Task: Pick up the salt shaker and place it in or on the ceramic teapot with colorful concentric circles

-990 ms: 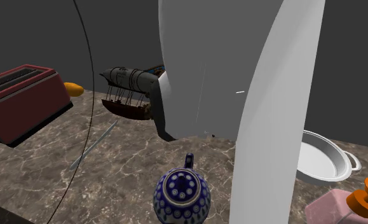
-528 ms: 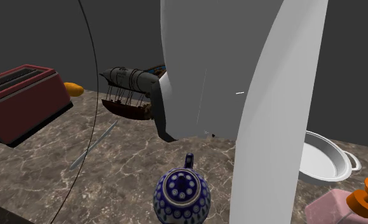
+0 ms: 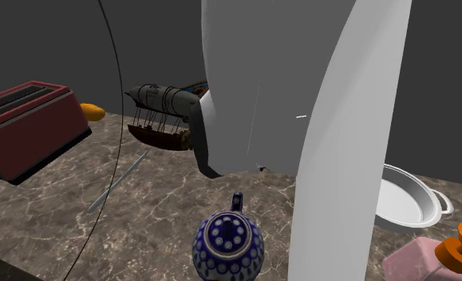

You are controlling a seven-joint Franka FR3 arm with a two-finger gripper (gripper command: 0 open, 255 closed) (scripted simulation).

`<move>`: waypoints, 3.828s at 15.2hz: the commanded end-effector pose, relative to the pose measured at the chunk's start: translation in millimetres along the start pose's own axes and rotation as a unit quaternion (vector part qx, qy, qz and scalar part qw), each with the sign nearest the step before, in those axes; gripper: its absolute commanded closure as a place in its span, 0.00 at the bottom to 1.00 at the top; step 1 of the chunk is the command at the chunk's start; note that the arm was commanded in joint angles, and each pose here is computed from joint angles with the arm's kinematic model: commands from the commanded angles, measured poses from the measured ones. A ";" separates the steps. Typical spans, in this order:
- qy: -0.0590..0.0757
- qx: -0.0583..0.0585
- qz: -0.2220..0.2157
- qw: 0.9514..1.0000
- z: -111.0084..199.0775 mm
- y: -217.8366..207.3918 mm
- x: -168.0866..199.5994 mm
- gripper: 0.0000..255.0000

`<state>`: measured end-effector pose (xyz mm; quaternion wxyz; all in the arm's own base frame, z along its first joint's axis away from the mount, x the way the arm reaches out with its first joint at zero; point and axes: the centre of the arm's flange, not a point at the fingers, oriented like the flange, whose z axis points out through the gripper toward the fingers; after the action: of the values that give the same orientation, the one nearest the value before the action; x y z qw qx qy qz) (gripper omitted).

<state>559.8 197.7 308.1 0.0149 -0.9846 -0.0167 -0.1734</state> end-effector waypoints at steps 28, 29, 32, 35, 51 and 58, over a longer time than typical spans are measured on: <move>0.000 0.000 0.000 1.000 -128.7 -3.2 46.7 1.00; 0.000 0.000 0.000 1.000 -133.6 -3.3 48.5 1.00; 0.000 0.000 0.000 1.000 -148.5 -3.7 53.9 1.00; 0.000 0.000 0.000 1.000 -163.4 -4.1 59.4 1.00; 0.000 0.000 0.000 1.000 -237.1 9.2 -10.9 1.00; 0.000 0.000 0.000 1.000 -266.3 23.6 -97.4 1.00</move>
<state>392.0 166.3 528.9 0.0145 -0.9846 -0.0169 -0.1733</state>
